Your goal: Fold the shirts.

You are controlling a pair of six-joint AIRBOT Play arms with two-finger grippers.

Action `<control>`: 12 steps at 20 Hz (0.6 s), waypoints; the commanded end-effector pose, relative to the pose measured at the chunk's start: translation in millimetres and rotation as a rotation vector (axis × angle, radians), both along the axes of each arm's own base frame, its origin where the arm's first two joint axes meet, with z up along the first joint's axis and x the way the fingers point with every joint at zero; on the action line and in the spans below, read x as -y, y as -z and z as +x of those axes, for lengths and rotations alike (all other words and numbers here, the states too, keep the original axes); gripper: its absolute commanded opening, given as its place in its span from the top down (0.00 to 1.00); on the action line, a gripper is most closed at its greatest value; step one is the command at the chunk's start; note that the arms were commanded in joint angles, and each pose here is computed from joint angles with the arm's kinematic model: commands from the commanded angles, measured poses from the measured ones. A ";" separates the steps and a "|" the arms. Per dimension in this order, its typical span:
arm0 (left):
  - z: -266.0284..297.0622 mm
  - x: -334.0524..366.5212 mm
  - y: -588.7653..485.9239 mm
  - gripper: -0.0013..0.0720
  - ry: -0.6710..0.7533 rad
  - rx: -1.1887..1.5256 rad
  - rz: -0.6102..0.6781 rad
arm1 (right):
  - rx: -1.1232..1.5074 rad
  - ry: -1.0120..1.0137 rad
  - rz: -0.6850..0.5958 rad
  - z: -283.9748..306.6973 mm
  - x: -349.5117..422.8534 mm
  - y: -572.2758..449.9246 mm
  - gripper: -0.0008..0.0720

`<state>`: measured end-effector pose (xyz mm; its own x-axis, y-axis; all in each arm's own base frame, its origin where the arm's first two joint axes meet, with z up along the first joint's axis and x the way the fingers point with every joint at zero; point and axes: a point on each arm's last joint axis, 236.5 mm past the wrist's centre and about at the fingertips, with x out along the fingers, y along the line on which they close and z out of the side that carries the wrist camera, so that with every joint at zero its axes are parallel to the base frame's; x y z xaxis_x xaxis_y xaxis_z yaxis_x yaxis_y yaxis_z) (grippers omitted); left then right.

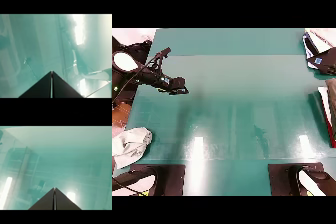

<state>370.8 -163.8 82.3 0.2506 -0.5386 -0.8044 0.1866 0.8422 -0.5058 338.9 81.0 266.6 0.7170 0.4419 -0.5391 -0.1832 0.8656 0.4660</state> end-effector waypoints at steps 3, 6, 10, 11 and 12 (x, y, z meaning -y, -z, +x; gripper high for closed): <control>-0.1 -0.1 -0.1 0.95 0.000 0.001 0.000 | 0.004 -0.005 0.001 -0.2 -2.2 -0.7 0.96; -0.1 0.0 -0.2 0.95 0.000 0.001 0.000 | 0.004 -0.005 0.001 -0.2 -2.3 -0.8 0.96; -0.1 0.0 -0.2 0.95 0.000 0.000 0.000 | 0.004 -0.005 0.001 -0.2 -2.2 -0.7 0.96; -0.1 0.0 -0.2 0.95 0.000 0.001 0.000 | 0.004 -0.005 0.001 -0.2 -2.2 -0.7 0.96; 1.2 -0.1 -0.5 0.95 -0.003 0.005 -0.001 | 0.003 -0.004 0.001 -0.2 -1.9 -0.7 0.96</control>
<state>370.7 -164.0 82.3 0.2504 -0.5387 -0.8044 0.1873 0.8421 -0.5057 339.1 83.0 267.2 0.7166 0.4459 -0.5363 -0.1886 0.8642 0.4665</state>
